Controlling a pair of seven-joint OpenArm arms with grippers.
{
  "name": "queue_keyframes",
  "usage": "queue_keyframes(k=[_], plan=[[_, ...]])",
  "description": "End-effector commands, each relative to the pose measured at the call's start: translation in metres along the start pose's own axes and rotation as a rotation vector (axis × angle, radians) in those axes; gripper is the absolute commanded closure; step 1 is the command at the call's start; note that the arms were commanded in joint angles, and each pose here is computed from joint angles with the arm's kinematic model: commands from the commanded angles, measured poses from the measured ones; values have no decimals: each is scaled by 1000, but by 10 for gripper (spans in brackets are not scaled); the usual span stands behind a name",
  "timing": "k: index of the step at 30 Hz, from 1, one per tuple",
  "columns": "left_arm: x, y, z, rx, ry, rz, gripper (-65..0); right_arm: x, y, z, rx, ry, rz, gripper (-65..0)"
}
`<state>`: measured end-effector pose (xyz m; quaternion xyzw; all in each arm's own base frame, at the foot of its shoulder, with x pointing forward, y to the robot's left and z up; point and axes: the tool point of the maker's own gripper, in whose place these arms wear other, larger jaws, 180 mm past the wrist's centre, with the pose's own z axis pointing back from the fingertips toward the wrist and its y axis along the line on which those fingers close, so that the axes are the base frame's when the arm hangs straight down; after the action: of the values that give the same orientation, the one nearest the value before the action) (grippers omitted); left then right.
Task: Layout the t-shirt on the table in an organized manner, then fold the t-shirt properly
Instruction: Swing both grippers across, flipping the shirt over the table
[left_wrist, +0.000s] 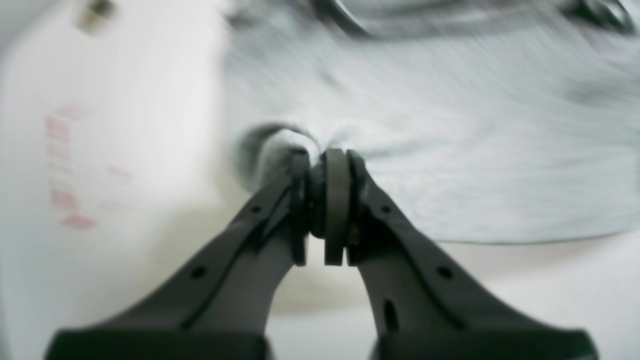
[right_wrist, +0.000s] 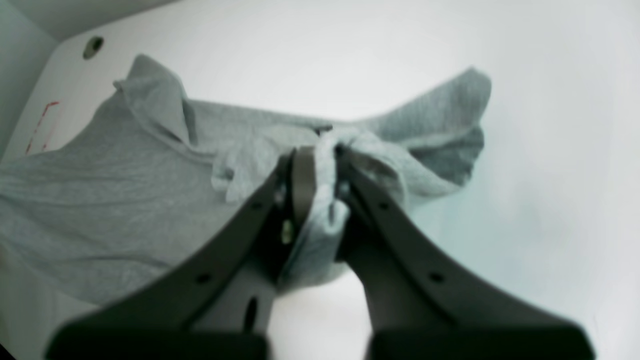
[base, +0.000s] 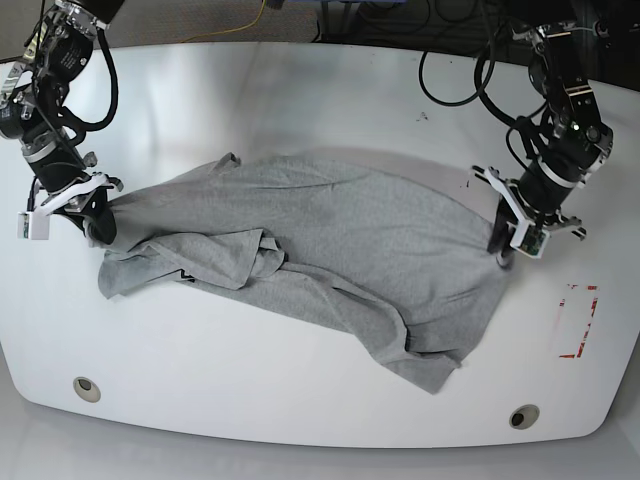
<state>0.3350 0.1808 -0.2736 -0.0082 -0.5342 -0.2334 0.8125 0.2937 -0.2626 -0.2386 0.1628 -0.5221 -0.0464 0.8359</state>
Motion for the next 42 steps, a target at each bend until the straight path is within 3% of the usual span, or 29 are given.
queue_keyframes(k=[1, 12, 24, 35, 42], plan=[[44, 15, -1, 30, -129, -30, 0, 35, 5, 2, 25, -90, 52, 0], [153, 60, -4, 115, -340, -165, 0, 77, -12, -11, 25, -160, 46, 0], [238, 67, -10, 180, -424, -368, 0, 141, -9, -44, 87, -203, 75, 0], [271, 102, -27, 215, -414, -349, 0, 200, -6, -82, 138, -208, 43, 0], [309, 122, -20, 244, -463, -342, 0, 243, 9, -103, 169, -220, 47, 0]])
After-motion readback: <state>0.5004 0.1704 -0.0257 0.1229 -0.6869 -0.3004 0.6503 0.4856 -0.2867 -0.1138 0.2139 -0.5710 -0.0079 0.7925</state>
